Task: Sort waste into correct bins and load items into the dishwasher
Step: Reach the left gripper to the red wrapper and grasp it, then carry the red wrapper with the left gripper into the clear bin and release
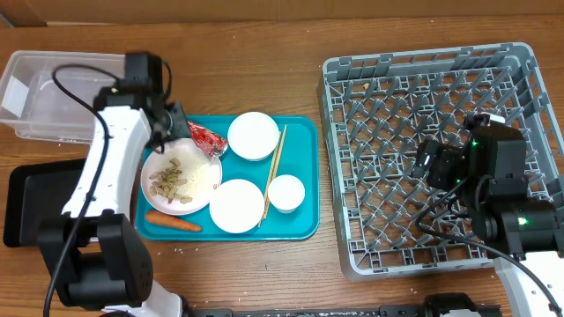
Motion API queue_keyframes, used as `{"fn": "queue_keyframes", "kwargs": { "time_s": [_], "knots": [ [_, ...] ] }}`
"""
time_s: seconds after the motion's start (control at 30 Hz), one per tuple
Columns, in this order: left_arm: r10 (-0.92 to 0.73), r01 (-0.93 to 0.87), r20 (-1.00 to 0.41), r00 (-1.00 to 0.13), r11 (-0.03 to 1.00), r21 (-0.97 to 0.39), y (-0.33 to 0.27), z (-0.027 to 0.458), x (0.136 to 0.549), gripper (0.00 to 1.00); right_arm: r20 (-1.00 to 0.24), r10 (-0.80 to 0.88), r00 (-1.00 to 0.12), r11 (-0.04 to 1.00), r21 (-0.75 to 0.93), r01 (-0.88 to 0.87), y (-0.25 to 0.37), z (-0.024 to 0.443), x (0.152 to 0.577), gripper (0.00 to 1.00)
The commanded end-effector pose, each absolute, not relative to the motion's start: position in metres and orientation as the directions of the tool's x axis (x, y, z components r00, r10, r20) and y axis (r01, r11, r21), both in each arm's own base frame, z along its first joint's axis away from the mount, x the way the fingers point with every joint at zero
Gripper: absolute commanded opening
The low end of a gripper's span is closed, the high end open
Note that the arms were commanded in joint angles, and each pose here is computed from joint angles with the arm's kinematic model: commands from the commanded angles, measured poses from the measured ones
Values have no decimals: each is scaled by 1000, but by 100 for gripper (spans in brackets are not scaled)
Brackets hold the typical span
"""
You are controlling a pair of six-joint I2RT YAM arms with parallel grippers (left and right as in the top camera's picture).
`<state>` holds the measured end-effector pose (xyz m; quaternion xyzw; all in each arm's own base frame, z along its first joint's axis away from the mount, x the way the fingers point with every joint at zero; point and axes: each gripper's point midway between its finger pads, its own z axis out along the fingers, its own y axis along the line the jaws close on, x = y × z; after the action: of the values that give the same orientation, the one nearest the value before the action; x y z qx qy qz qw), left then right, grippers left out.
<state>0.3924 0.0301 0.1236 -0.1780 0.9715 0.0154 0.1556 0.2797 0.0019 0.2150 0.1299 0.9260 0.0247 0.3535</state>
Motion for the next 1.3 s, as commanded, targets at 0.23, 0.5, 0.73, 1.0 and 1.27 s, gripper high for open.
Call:
{"fn": "queue_keyframes", "kwargs": {
  "time_s": [0.23,0.5,0.73,1.0,1.27],
  "knots": [
    [-370,-497,-656,-657,868,8,126,211,456,4,-671,262,-693,963,139,229,-1,227,282,100],
    [-430,-583,-687,-586,812,-11,179,198,465,64,-672,262,-693,963,139,229,-1,227,282,100],
    [-449,-424,-625,-639,883,-201,133,192,479,71,-672,262,-693,963,139,229,-1,227,282,100],
    [-434,-307,-357,-828,881,-360,26,155,452,85,-671,262,-693,963,139,229,-1,227,282,100],
    [-399,-353,-225,-889,910,-219,-3,100,435,90,-671,262,-694,963,139,229,-1,227,282,100]
  ]
}}
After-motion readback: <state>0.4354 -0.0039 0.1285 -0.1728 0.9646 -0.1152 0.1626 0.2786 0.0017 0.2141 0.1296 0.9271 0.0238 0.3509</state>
